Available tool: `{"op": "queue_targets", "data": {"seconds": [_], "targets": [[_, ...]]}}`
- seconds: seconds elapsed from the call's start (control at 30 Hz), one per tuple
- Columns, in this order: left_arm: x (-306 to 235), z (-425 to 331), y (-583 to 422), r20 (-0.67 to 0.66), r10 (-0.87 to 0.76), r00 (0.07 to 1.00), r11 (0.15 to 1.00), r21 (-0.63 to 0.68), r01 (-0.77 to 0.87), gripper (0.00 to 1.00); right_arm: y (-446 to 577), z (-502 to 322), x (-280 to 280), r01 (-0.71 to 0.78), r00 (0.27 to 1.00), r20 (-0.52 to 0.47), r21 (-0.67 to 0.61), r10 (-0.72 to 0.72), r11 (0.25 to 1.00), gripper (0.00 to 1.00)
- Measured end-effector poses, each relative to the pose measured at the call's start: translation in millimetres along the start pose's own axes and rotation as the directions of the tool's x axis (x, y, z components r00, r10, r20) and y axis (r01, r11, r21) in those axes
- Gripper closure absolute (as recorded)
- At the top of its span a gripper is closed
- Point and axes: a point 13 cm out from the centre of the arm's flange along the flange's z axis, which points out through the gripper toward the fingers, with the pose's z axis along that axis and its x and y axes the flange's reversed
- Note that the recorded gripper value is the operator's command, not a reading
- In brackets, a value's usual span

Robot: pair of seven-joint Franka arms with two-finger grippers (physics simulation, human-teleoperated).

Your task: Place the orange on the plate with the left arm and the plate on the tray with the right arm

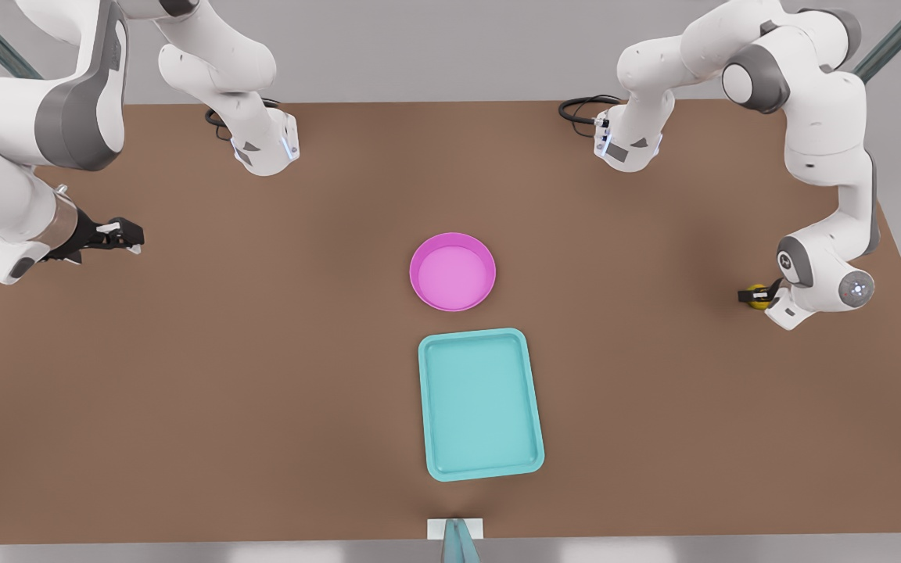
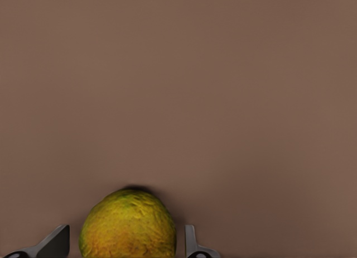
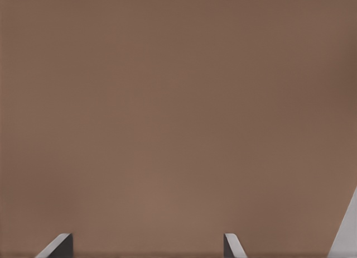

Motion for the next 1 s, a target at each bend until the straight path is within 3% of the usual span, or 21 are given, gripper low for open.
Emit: {"op": "queue_targets", "data": {"seconds": [0.13,0.2,0.27,0.4,0.57,0.63,0.7,0.8,0.9,1.0], "targets": [[0,6,-1,-0.008,0.010,1.000,1.000,0.001,-0.010,0.10,0,1,-1,0.001,1.000,-0.003,-0.001,-0.001,1.000,0.00],[1,9,0,-0.011,0.011,1.000,1.000,0.000,-0.011,0.25,0,2,-1,0.001,1.000,-0.005,-0.002,-0.002,1.000,0.00],[1,10,2,-0.011,0.012,1.000,1.000,-0.005,-0.012,0.33,-1,3,-1,0.000,1.000,-0.005,-0.003,0.000,1.000,0.00],[-1,4,4,-0.001,0.010,1.000,1.000,-0.008,-0.010,0.39,-1,4,-1,0.001,1.000,-0.007,-0.003,-0.001,1.000,0.00],[-12,-28,-16,0.041,0.033,0.999,0.999,-0.002,-0.033,0.39,-1,4,-1,0.002,1.000,-0.007,-0.003,-0.002,1.000,0.00],[-36,-93,-105,0.106,0.154,0.982,0.988,-0.018,-0.153,0.38,-1,5,-2,0.002,1.000,-0.009,-0.004,-0.002,1.000,0.00],[-54,-157,-266,0.147,0.357,0.923,0.934,-0.086,-0.347,0.37,-2,9,-4,0.001,1.000,-0.015,-0.006,-0.001,1.000,0.00],[-37,-195,-541,0.182,0.579,0.795,0.815,-0.155,-0.558,0.37,-4,13,-4,-0.001,1.000,-0.023,-0.008,0.001,1.000,0.00],[24,-161,-729,0.186,0.627,0.756,0.779,-0.134,-0.613,0.37,-4,16,-5,0.000,1.000,-0.028,-0.009,0.000,1.000,0.00],[75,-134,-784,0.147,0.561,0.815,0.828,-0.071,-0.557,0.37,-4,18,-5,0.000,1.000,-0.029,-0.009,-0.001,1.000,0.00]]}}
